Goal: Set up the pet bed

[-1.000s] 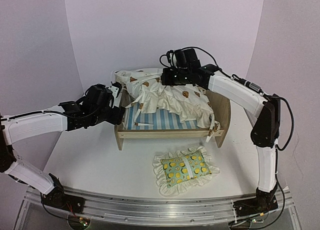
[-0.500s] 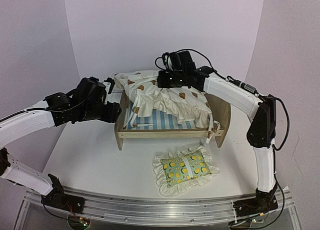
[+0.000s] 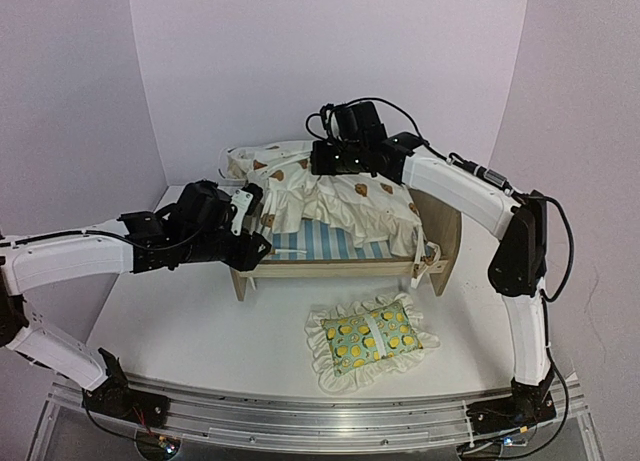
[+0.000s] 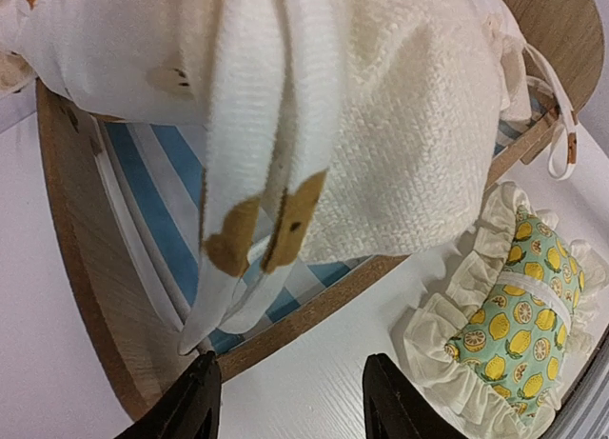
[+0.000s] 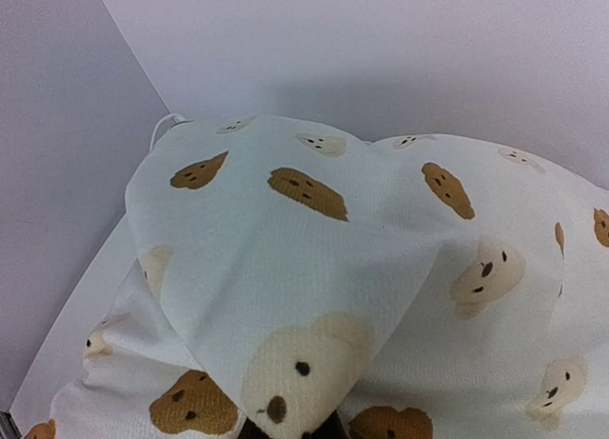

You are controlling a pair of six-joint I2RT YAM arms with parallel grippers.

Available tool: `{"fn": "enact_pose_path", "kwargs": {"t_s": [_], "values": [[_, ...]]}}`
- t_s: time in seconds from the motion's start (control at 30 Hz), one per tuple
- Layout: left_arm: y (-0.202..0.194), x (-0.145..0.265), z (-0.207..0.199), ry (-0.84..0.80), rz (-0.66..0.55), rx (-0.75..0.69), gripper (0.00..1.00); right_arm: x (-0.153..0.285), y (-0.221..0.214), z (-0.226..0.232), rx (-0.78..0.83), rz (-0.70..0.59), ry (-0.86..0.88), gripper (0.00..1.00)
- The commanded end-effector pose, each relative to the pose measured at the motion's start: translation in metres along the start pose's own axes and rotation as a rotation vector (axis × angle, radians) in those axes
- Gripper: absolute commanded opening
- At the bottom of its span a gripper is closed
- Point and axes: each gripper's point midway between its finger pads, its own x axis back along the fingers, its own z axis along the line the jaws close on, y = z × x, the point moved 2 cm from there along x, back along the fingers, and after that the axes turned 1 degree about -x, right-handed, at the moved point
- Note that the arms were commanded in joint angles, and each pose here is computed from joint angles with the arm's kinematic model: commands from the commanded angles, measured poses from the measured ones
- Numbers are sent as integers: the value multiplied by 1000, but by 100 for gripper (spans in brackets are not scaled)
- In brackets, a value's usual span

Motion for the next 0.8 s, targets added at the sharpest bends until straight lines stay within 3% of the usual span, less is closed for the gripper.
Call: {"fn": "enact_pose_path", "kwargs": {"t_s": [0.0,0.37,0.57,0.77], "values": [[16,-12,-10,-42,-60,-16,51,10,28,10,-2,-91,19,0],[13,-17,-13,-58,-32,49,42,11,28,10,7,-89,17,0],[17,-16,-6,-3,-28,102,52,11,28,10,6,-87,15,0],[18,-27,-4,26,-27,86,53,10,26,10,-4,-83,19,0]]}}
